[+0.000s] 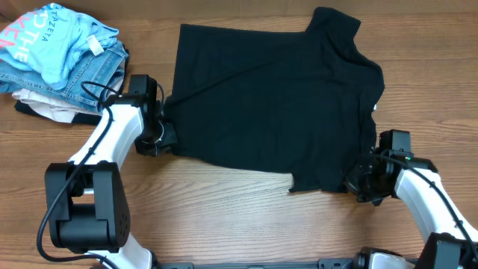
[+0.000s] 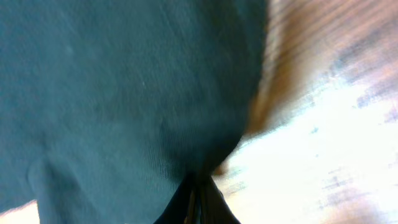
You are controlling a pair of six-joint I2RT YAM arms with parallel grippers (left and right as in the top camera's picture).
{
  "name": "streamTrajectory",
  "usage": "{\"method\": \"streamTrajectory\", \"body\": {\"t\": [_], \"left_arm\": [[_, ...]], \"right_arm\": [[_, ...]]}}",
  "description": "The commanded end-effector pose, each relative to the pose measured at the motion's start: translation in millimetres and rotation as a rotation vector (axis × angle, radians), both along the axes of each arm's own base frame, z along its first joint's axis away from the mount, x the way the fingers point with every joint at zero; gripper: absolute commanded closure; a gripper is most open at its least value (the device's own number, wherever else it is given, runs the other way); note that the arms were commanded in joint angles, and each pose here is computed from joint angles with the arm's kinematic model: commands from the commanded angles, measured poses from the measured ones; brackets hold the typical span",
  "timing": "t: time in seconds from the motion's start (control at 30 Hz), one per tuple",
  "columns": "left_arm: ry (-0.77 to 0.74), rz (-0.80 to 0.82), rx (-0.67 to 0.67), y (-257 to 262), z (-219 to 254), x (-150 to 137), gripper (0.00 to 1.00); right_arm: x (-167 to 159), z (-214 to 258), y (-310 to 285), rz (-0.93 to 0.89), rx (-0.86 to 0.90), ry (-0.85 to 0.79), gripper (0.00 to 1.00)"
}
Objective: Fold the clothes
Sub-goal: 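Grasp the bottom hem with both grippers and fold it upward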
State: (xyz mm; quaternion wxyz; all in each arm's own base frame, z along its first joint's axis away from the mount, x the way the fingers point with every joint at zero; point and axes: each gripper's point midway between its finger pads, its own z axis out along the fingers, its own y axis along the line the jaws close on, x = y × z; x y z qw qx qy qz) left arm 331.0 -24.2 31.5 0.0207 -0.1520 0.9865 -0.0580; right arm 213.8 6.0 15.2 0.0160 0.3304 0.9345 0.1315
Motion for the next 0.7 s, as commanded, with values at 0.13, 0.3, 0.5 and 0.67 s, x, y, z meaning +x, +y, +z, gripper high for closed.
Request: {"method": "streamTrajectory", "body": {"t": [0.13, 0.3, 0.5, 0.67], "left_arm": [[-0.004, 0.008, 0.097, 41, 56, 7, 0.96], [-0.077, 0.041, 0.098, 50, 91, 0, 0.96], [-0.137, 0.040, 0.104, 49, 110, -3, 0.96], [-0.199, 0.038, 0.115, 52, 103, 16, 0.96]], "right_arm": [[27, 82, -42, 0.043, -0.036, -0.087, 0.96], [18, 91, -33, 0.054, 0.037, -0.073, 0.96], [46, 110, -35, 0.066, 0.017, -0.246, 0.96], [90, 126, -48, 0.082, -0.046, -0.441, 0.96]]}}
